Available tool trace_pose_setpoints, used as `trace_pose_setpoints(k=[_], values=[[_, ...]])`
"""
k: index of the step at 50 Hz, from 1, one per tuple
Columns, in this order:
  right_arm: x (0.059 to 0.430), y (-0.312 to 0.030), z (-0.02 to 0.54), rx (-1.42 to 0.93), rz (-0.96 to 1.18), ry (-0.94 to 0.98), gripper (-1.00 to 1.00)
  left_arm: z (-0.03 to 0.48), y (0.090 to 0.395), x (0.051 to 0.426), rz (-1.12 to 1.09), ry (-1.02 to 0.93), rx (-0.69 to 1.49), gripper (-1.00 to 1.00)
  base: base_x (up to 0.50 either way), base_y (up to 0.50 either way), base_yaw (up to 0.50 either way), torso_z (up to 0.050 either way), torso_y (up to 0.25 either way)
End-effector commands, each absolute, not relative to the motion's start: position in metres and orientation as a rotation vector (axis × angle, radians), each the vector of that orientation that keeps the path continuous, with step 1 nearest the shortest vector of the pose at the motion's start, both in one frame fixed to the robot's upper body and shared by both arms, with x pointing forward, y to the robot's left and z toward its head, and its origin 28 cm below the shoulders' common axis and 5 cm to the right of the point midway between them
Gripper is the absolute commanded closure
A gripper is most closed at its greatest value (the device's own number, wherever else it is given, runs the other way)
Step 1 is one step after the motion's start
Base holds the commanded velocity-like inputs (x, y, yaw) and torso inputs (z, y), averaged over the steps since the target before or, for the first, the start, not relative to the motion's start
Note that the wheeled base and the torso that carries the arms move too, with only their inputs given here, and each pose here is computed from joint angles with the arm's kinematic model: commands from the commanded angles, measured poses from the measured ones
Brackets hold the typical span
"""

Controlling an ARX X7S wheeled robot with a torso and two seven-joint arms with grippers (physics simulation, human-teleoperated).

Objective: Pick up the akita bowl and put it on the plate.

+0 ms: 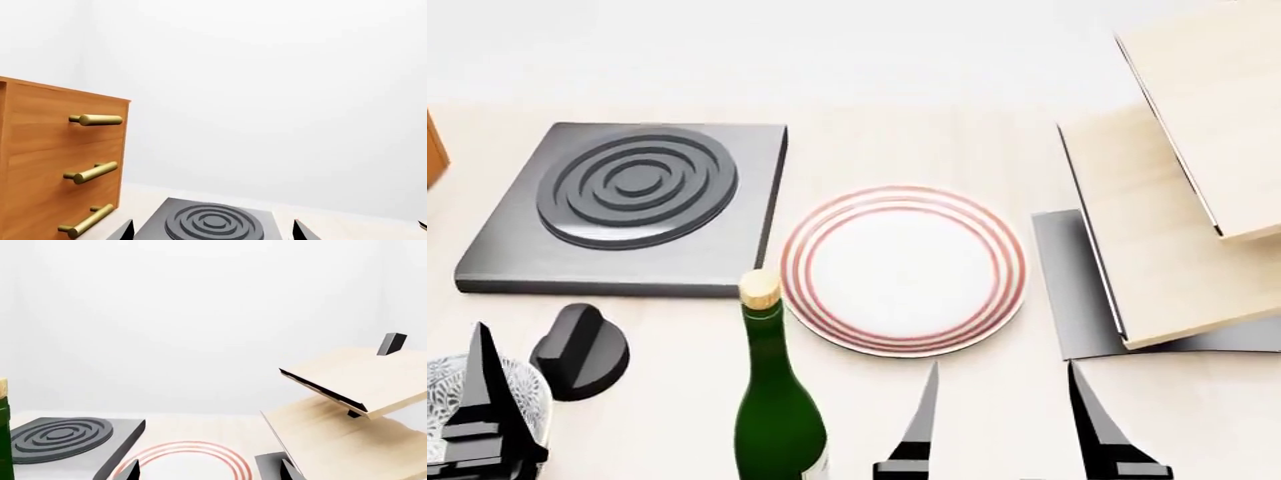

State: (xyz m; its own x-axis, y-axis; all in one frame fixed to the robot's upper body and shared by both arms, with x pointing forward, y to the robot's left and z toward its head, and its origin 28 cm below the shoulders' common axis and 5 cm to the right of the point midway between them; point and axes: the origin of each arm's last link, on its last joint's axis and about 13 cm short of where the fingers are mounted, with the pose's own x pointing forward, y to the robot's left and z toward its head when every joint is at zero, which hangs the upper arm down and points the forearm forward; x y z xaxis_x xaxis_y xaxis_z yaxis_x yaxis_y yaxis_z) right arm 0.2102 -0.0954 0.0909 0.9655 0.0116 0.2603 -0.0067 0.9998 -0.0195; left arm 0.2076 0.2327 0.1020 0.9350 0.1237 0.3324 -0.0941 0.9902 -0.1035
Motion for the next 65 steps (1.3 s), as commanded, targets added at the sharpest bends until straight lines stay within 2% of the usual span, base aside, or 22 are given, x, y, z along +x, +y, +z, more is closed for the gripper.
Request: trace_pose_setpoints(k=[1, 65], values=[[0.2105, -0.0951, 0.0906, -0.019, 0.011, -0.264, -1.0, 0.1018, 0.2327, 0.2075, 0.112, -0.346, -0.086, -1.0, 0.1, 0.0, 0.0, 0.0, 0.0], [0.209, -0.0922, 0.0884, -0.028, 0.025, -0.271, -1.0, 0.0997, 0.2334, 0.2075, 0.115, -0.342, -0.088, -1.0, 0.04, -0.02, 0.0, 0.0, 0.0]])
